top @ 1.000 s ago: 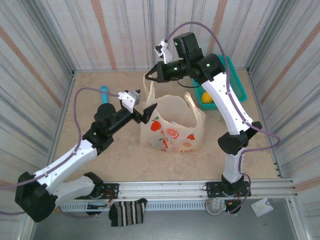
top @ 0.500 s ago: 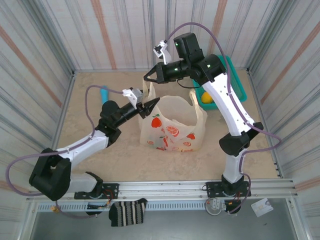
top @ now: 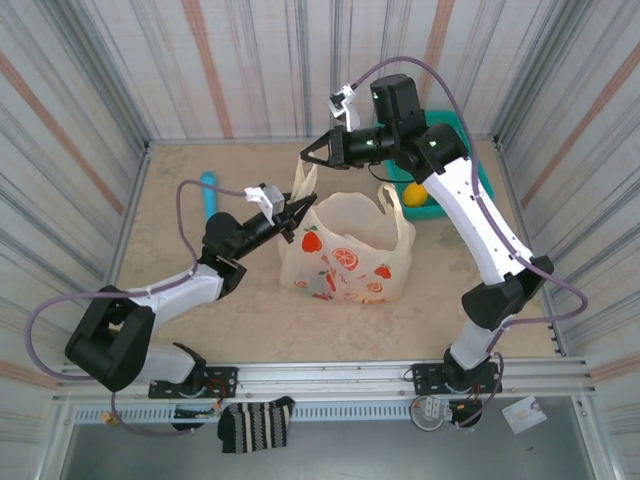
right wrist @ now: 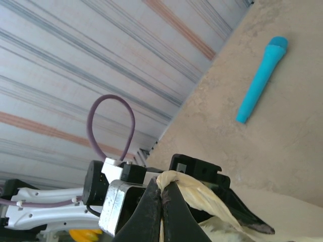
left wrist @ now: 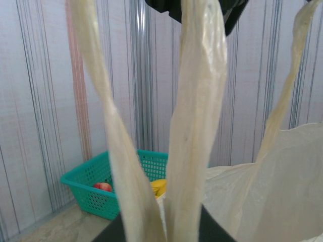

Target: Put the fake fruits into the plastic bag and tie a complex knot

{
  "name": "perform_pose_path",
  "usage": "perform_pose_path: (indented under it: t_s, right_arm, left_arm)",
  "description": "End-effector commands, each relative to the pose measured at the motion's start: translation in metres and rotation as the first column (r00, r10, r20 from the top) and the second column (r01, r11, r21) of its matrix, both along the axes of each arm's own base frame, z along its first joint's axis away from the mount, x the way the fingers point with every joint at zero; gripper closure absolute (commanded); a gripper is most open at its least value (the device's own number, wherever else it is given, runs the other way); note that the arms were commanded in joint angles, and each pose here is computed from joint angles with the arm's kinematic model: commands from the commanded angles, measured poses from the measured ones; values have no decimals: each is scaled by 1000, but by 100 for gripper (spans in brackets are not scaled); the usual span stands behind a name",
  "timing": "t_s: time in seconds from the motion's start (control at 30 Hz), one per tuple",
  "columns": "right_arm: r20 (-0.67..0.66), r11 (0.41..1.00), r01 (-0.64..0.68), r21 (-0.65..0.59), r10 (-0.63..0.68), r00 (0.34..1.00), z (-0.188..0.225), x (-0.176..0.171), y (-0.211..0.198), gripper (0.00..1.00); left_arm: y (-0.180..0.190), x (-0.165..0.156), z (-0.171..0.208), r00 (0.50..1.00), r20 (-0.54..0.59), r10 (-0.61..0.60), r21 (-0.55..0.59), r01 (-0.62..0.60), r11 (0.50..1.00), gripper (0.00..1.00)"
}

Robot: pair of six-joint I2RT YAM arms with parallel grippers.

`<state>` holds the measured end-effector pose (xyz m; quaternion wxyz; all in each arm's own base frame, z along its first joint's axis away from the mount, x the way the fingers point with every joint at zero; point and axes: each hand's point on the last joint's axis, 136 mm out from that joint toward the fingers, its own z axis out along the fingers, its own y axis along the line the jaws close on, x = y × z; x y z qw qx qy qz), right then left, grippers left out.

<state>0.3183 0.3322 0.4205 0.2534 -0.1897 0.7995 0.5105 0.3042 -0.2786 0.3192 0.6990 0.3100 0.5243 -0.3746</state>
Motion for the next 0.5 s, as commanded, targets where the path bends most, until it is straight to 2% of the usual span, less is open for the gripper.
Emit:
perform_pose_path:
  t_s: [0.0,0.13,0.27,0.33,0.4,0.47]
  right_arm:
    - [55,995,33,92,-38,998,30,-1,-12,99]
    - [40,990,64,124,-70,997,29,3,-24,99]
    - [43,987,65,144,-72,996,33,2,-30,99]
    - [26,991,64,122,-67,997,20,3,-29,96]
    - [46,993,69,93,-74,996,16,4,-31,81]
    - [113,993,107,51,-112,987,25,7,-41,57]
  left_arm:
    - [-3,-2,2,1000,22,-11,-6,11,1000,86]
    - [-2,0,-3,1000,15,0,19,-1,1000,90]
    - [-5,-1,-7,1000,12,-14,42,14,999,98]
    - [-9,-4,-7,999,12,-39,64,38,997,100]
    - [-8,-1,-4,1000,-16,-25,81,26,996,100]
    - [-4,7,5,998,-60,21,98,-15,995,100]
